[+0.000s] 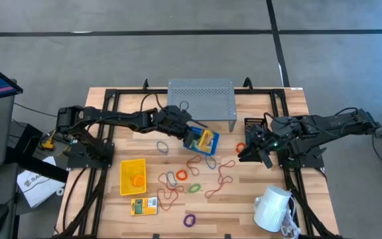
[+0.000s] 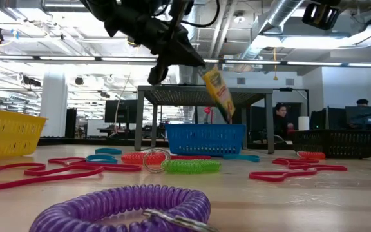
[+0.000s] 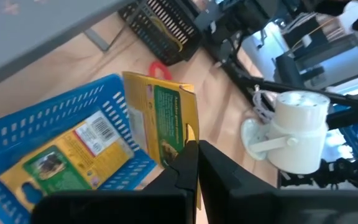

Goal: Pick & Place Office Desk Supplies
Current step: Put the yellow crayon box into the blue bin, then put the red rubber band into the black bin

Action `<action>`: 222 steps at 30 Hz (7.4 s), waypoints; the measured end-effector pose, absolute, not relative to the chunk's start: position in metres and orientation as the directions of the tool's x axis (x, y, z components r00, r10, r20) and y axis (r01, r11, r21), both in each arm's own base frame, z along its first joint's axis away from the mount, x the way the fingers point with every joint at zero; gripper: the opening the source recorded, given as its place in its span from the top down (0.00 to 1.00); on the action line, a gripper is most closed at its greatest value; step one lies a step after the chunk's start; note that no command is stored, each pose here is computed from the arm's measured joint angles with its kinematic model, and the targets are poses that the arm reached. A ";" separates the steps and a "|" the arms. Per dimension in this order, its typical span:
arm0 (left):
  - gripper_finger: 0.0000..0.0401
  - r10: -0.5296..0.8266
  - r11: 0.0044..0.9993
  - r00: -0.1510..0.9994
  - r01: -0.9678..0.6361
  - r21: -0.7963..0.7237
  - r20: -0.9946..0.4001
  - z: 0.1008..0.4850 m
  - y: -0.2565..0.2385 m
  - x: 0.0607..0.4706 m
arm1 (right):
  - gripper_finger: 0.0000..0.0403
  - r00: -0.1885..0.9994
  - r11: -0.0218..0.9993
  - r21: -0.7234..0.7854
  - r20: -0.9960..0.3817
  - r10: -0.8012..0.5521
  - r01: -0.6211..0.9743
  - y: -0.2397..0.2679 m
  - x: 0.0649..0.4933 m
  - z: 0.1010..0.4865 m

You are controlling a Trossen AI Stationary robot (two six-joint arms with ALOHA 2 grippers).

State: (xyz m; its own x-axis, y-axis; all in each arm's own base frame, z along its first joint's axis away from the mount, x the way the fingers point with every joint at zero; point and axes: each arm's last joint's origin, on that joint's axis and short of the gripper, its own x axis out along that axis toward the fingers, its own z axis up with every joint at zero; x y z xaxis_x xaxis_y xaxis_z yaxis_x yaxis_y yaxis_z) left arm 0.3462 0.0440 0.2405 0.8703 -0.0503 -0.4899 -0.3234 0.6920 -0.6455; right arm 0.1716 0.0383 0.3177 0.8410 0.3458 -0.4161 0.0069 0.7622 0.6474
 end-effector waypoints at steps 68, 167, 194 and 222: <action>1.00 0.031 0.752 0.741 -0.459 -0.472 -0.671 0.197 0.034 0.353 | 0.71 0.851 0.756 0.655 -0.395 0.348 -0.005 0.038 0.173 0.320; 0.79 -0.474 0.835 0.651 0.118 -0.537 -0.593 0.294 -0.012 0.263 | 0.84 0.493 0.933 0.353 -0.825 0.276 0.068 0.054 0.253 0.230; 0.79 -0.474 0.834 0.621 0.091 -0.544 -0.624 0.291 -0.012 0.260 | 0.70 0.217 0.953 0.123 -0.974 0.062 0.278 0.043 0.287 0.135; 0.79 -0.444 0.849 0.632 0.072 -0.523 -0.635 0.290 -0.012 0.260 | 1.00 0.218 0.946 0.080 -0.976 0.010 0.313 0.043 0.287 0.133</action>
State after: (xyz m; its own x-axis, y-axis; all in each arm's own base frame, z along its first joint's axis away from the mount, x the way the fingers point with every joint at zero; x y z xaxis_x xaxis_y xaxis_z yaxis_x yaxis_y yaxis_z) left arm 0.2601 -0.0116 0.2902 0.6318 -0.4442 -0.6352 0.0716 0.8494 -0.5228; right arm 0.2871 0.0429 0.1333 0.2181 0.0100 -0.9759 0.3129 0.9465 0.0796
